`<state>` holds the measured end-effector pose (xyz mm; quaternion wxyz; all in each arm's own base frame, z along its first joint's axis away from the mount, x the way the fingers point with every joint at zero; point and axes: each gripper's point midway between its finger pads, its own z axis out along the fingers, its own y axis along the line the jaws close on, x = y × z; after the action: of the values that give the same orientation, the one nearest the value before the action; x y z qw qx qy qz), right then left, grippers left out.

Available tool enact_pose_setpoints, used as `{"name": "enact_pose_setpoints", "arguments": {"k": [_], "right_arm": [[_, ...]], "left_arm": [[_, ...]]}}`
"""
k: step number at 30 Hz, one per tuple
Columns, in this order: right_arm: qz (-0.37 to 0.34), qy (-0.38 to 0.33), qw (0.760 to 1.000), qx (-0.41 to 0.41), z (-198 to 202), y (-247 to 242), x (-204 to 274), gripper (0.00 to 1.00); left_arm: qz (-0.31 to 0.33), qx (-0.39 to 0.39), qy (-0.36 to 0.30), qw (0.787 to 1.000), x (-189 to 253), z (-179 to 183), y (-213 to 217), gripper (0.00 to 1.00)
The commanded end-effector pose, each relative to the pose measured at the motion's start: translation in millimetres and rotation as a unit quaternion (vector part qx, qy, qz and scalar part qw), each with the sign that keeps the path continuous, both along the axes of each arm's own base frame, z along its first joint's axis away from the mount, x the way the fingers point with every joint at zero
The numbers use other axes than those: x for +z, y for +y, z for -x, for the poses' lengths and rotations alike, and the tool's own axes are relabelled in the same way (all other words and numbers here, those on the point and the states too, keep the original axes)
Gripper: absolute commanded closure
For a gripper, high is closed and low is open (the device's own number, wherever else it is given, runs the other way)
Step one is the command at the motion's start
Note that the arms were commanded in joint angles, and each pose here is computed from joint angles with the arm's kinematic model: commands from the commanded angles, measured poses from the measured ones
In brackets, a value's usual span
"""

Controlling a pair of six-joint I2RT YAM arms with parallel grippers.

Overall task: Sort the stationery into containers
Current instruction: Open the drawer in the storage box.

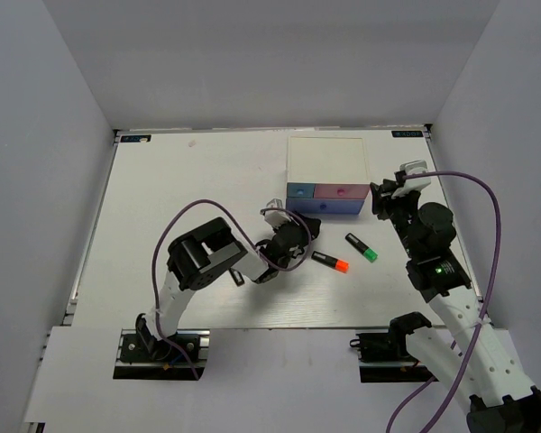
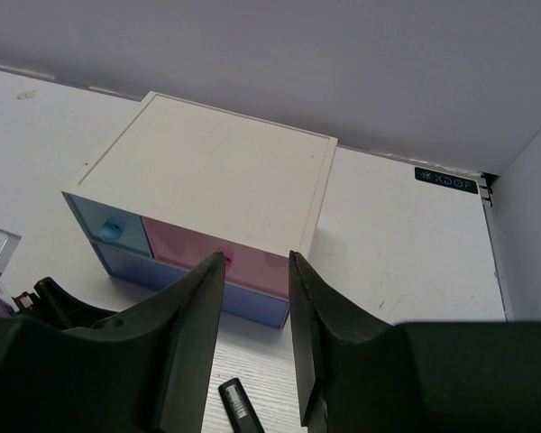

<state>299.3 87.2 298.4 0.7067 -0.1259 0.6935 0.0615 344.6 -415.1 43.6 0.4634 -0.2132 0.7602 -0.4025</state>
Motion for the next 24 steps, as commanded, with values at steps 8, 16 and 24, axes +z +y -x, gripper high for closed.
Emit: {"name": "enact_pose_setpoints", "arguments": {"k": [8, 16, 24], "right_arm": [[-0.008, -0.035, 0.999, -0.014, -1, -5, 17, 0.59], [-0.009, -0.042, 0.999, -0.018, 0, -7, 19, 0.59], [-0.007, -0.048, 0.999, -0.021, 0, -8, 20, 0.59]], "left_arm": [[0.068, 0.048, -0.053, 0.995, 43, -27, -24, 0.41], [0.045, 0.068, -0.045, 0.996, 34, -39, -30, 0.41], [0.033, 0.079, -0.032, 0.996, 20, -44, -32, 0.43]]}}
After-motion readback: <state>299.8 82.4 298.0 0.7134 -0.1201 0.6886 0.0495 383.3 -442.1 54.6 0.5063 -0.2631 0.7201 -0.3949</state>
